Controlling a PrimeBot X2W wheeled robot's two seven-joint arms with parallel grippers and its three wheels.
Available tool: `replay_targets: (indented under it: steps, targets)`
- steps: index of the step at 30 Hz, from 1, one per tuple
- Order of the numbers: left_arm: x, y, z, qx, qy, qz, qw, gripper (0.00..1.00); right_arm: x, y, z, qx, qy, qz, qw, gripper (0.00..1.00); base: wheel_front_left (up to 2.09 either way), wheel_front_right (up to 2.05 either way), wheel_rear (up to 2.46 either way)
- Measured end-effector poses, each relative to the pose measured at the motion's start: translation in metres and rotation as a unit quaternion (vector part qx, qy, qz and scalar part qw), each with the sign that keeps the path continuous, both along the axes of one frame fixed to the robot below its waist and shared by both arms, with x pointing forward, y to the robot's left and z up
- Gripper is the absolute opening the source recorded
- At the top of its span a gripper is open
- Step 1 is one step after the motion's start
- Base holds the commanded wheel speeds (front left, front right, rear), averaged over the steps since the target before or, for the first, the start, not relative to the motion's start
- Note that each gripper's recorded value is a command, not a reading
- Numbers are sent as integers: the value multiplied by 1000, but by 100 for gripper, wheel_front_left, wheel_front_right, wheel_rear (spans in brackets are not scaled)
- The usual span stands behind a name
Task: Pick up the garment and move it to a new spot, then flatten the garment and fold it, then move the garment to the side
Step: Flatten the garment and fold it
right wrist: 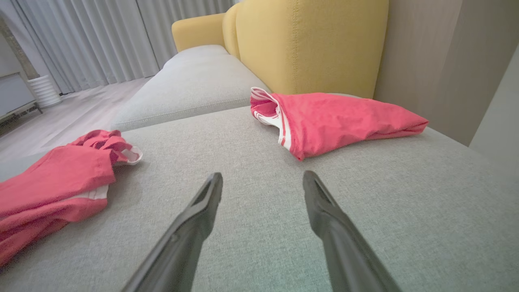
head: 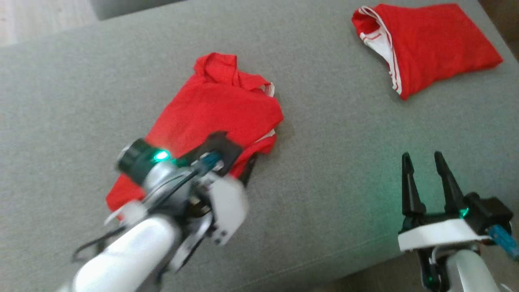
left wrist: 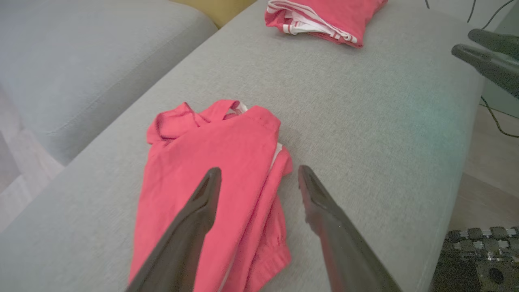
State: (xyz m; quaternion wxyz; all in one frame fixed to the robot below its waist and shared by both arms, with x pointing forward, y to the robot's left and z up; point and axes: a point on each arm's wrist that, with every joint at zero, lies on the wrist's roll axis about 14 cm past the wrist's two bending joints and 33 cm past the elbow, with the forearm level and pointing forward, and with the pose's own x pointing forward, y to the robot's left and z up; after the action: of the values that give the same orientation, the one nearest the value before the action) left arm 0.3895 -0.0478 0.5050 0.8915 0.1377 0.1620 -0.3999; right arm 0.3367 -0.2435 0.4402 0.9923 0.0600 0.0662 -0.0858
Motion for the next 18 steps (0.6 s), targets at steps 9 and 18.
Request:
replay_targets:
  steps: [9, 18]
  targets:
    - [26, -58, -67, 26, 34, -33, 999, 100, 4, -10, -5, 6, 10, -18, 1000, 100, 0, 0, 0]
    - [47, -90, -72, 34, 17, -40, 998, 100, -1, -13, -9, 10, 16, -27, 999, 100, 0, 0, 0]
